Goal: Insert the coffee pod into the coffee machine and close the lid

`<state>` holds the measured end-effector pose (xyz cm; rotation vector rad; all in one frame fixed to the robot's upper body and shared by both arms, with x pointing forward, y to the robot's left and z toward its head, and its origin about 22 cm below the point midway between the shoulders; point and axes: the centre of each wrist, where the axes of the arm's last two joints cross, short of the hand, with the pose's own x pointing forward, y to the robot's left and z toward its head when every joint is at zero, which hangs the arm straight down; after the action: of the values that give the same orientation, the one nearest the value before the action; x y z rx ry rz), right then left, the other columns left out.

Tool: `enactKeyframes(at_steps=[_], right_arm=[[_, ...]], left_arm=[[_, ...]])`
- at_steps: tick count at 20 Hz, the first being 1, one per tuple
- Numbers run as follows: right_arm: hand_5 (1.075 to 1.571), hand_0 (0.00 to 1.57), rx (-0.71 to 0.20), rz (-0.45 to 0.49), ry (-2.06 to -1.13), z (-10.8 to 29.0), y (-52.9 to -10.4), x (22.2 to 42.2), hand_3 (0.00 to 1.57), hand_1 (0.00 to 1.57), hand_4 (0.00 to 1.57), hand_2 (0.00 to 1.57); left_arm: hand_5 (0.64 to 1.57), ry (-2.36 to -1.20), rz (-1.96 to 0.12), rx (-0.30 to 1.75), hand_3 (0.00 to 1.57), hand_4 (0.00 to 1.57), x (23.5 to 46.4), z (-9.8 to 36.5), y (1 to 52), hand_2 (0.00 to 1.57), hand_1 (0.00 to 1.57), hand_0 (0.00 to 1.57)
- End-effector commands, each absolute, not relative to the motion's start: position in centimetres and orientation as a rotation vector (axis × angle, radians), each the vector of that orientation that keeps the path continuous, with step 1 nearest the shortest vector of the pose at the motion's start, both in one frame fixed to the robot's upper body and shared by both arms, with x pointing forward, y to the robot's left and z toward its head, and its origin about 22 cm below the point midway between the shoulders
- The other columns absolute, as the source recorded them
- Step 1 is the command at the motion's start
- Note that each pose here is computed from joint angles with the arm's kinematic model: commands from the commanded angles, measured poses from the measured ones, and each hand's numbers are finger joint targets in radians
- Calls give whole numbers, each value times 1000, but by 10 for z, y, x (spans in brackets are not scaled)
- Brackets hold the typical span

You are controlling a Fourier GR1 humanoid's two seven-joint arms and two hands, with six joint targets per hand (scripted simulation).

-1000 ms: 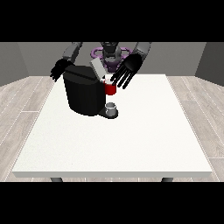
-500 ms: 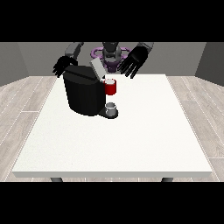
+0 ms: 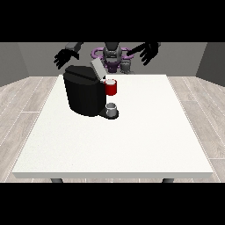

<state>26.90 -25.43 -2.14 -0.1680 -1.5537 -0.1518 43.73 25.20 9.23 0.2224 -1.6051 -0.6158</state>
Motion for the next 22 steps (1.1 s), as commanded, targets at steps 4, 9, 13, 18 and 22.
enactKeyframes(at_steps=[4,9,13,18,22], right_arm=[[1571,0,-121,-94,-1544,2,-271,275,0,0,370,0],[1571,0,-108,17,-1630,26,-261,283,0,0,0,0],[1571,0,-80,35,-1654,41,-279,297,0,0,0,0],[1571,0,-63,119,-1552,34,-254,287,0,0,0,0],[1571,0,-46,173,-1655,53,-252,300,0,0,215,0]], left_arm=[[1571,-1560,-412,18,0,0,402,18,249,0,0,0],[1571,-1513,-291,-30,0,90,389,-2,249,0,0,0],[1571,-1537,-287,-123,0,0,375,-16,248,0,0,0],[1571,-1440,-214,-200,0,135,340,-54,235,0,0,0],[1571,-1526,-195,-153,0,0,331,-47,265,0,0,0]])
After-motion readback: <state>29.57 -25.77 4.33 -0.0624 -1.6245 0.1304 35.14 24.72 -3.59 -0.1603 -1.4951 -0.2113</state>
